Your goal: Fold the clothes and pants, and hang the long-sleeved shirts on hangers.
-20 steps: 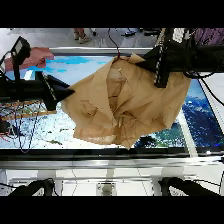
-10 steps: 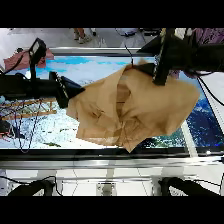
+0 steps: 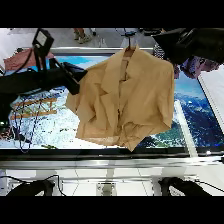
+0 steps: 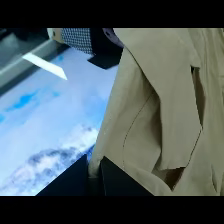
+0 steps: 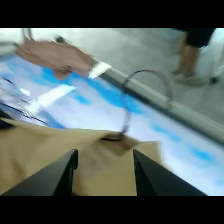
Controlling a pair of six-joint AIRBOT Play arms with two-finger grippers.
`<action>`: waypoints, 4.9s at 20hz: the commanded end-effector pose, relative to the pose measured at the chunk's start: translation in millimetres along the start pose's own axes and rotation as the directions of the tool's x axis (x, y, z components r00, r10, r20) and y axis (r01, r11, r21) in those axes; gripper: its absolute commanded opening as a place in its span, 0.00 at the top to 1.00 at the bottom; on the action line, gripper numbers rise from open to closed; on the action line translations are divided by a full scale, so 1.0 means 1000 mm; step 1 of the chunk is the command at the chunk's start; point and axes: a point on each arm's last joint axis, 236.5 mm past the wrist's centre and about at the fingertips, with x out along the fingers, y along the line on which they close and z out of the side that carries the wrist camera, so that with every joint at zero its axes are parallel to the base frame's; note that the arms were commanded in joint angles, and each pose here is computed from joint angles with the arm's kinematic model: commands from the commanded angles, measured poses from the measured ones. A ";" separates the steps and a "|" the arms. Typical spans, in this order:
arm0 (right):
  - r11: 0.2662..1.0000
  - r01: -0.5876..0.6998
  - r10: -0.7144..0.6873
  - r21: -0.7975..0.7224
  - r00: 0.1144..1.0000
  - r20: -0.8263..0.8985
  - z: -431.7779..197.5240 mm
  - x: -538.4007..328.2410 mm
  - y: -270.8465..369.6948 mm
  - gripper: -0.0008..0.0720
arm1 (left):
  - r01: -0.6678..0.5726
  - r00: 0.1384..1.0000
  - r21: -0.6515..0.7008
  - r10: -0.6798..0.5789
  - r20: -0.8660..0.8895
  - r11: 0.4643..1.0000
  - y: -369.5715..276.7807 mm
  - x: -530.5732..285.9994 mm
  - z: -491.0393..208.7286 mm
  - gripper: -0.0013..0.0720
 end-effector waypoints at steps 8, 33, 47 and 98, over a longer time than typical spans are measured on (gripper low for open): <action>0.491 -0.119 0.064 0.863 0.993 0.100 -0.059 0.089 0.014 0.40 | -0.187 0.971 0.189 0.153 0.182 0.964 -0.019 0.025 0.061 0.95; 0.645 0.130 -0.441 0.753 0.868 0.228 0.026 -0.086 -0.146 0.95 | -0.181 0.920 0.188 0.099 0.379 0.965 -0.064 -0.063 0.143 0.50; 0.514 0.077 -0.781 0.854 0.454 0.429 0.056 -0.368 -0.233 0.95 | -0.159 0.909 0.222 0.055 0.412 0.962 -0.082 -0.104 0.158 0.50; 0.137 0.554 -0.825 0.821 0.523 -0.216 -0.086 -0.374 -0.248 0.48 | -0.023 0.955 0.158 -0.025 0.296 0.987 -0.096 -0.069 0.126 0.50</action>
